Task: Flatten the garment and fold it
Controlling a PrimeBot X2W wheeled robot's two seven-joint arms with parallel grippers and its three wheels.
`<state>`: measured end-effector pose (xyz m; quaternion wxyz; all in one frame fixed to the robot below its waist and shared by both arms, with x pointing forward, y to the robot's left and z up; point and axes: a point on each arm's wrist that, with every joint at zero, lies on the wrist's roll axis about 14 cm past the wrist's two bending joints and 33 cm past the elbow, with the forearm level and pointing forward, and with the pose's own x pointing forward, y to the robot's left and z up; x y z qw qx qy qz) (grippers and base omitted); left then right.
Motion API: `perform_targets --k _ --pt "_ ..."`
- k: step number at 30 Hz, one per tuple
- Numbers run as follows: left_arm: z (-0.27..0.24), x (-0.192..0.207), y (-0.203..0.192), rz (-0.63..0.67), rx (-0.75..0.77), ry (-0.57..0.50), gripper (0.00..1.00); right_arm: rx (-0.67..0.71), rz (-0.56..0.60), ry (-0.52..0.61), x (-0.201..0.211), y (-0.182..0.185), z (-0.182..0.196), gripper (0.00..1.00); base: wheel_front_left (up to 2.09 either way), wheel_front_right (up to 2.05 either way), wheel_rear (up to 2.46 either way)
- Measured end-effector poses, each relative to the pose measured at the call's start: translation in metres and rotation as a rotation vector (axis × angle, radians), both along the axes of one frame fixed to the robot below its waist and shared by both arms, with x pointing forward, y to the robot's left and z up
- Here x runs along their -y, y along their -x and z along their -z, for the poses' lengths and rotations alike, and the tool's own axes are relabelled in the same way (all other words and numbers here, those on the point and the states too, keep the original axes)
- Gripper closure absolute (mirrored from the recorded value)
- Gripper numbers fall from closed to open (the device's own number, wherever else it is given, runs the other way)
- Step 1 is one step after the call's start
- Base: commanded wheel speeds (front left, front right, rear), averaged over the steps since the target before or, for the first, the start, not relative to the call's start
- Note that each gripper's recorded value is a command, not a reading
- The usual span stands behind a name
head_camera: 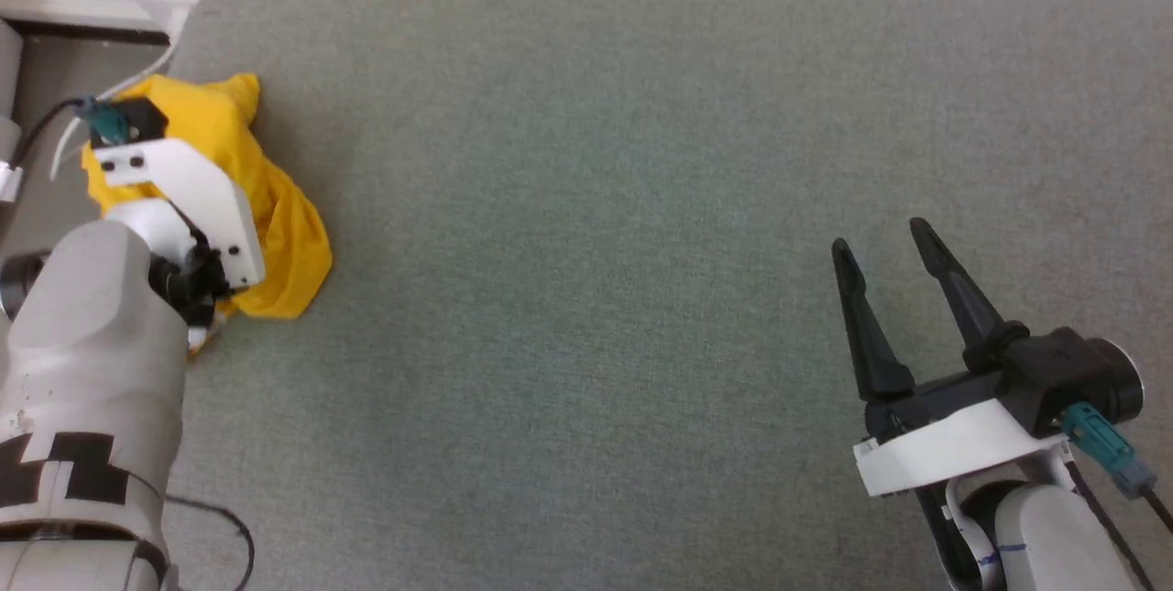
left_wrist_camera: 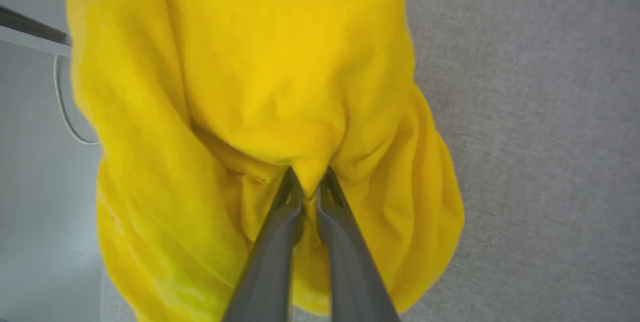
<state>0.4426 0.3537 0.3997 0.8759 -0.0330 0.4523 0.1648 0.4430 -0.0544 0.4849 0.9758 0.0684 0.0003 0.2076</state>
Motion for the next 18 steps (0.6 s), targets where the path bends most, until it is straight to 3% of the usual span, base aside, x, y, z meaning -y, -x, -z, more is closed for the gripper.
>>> perform_targets --k 11,18 --pt "-0.187 0.008 -0.059 0.191 0.753 -0.340 1.00 0.080 0.060 -0.025 0.021 0.020 -0.036 0.00 0.00 0.00 0.00" --pt "-0.266 0.064 -0.065 0.322 1.077 -0.379 1.00 0.145 0.132 -0.023 0.047 0.033 -0.060 0.00 0.00 0.00 0.00"
